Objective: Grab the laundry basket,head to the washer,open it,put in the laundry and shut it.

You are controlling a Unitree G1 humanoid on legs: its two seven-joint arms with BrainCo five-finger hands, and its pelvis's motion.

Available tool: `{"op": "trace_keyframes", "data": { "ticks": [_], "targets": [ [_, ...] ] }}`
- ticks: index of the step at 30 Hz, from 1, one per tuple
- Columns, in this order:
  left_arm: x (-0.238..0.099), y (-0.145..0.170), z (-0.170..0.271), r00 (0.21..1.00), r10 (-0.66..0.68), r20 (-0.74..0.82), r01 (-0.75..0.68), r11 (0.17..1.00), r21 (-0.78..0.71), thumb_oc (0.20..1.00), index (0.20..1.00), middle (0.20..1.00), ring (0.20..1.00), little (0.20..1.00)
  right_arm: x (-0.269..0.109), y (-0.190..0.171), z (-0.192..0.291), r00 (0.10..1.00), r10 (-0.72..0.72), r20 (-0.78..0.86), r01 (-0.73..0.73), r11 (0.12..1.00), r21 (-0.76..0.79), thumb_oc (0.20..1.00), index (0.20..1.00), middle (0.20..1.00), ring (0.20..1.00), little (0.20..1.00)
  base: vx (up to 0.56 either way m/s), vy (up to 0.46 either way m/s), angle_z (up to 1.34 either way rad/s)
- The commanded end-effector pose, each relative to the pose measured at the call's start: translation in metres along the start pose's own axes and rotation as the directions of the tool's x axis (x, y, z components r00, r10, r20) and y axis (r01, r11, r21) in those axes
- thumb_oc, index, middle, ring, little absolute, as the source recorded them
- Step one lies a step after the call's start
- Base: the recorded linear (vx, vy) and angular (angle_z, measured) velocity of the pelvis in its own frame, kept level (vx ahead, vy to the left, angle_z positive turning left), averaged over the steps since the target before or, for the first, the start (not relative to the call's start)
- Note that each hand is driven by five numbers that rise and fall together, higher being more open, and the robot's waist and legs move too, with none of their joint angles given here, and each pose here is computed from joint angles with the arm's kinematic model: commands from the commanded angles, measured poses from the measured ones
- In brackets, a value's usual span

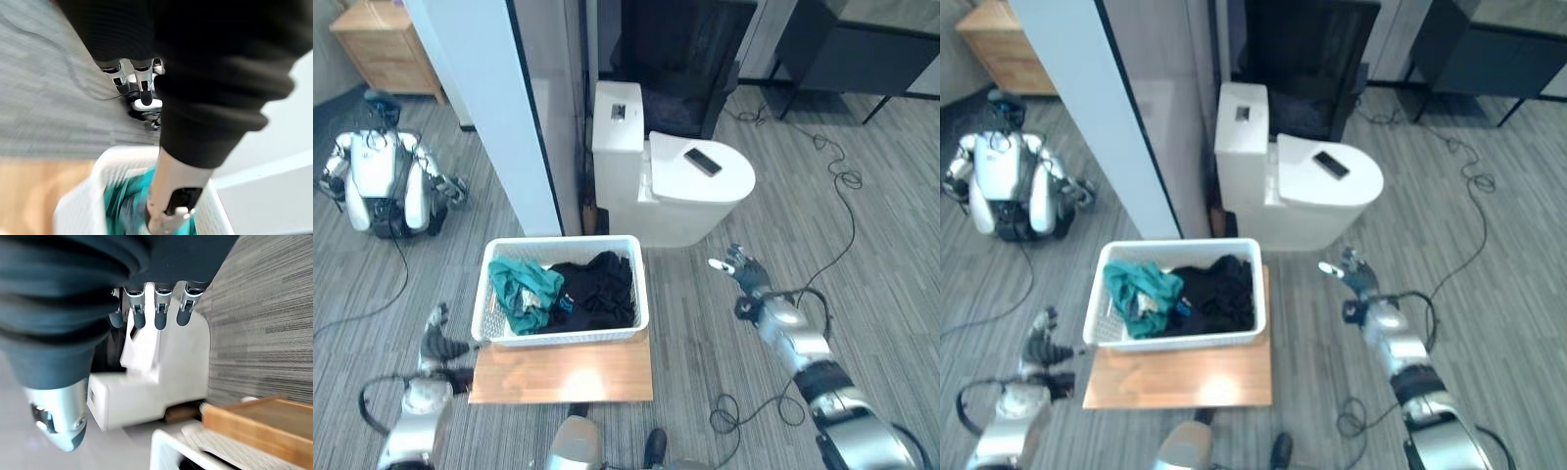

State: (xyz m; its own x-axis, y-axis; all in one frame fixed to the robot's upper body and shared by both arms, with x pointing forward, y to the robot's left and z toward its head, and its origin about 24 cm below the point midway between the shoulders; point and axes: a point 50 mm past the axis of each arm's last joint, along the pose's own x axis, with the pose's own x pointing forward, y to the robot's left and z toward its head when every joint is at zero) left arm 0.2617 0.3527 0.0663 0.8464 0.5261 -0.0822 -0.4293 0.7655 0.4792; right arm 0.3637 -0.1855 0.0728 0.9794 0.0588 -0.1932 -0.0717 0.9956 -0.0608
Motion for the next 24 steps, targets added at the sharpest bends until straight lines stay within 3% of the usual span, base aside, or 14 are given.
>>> {"op": "trace_keyframes", "data": {
  "ticks": [1, 4, 10, 20, 24],
  "targets": [
    [0.027, 0.031, 0.068, 0.978, 0.116, 0.175, -0.116, 0.993, -0.012, 1.0, 1.0, 1.0, 1.0, 1.0, 0.009, 0.005, 0.037, 0.996, -0.001, 0.091, 0.002, 1.0, -0.004, 1.0, 1.0, 1.0, 1.0, 1.0, -0.25, -0.051, 0.18],
    [0.045, 0.047, 0.123, 0.958, 0.126, 0.256, -0.133, 0.991, 0.009, 1.0, 1.0, 1.0, 1.0, 1.0, 0.018, 0.01, 0.052, 0.996, -0.002, 0.088, 0.004, 1.0, -0.02, 1.0, 1.0, 1.0, 1.0, 1.0, -0.13, -0.025, 0.16],
    [0.061, 0.044, 0.198, 0.941, 0.08, 0.329, -0.105, 0.993, 0.06, 1.0, 1.0, 1.0, 1.0, 1.0, 0.022, 0.016, 0.062, 0.998, 0.02, 0.067, -0.019, 1.0, -0.021, 1.0, 1.0, 1.0, 1.0, 1.0, -0.07, -0.019, 0.19],
    [0.08, 0.009, 0.186, 0.993, -0.069, 0.1, 0.047, 0.978, 0.202, 1.0, 1.0, 1.0, 1.0, 1.0, 0.025, 0.024, 0.065, 0.997, 0.061, 0.038, -0.057, 0.995, -0.083, 1.0, 1.0, 1.0, 1.0, 1.0, -0.02, 0.003, 0.06],
    [0.082, 0.001, 0.174, 0.998, -0.063, 0.018, 0.059, 0.983, 0.174, 1.0, 1.0, 1.0, 1.0, 1.0, 0.028, 0.034, 0.067, 0.997, 0.077, 0.029, -0.074, 0.993, -0.096, 1.0, 1.0, 1.0, 1.0, 1.0, 0.0, 0.0, 0.0]
  ]
}}
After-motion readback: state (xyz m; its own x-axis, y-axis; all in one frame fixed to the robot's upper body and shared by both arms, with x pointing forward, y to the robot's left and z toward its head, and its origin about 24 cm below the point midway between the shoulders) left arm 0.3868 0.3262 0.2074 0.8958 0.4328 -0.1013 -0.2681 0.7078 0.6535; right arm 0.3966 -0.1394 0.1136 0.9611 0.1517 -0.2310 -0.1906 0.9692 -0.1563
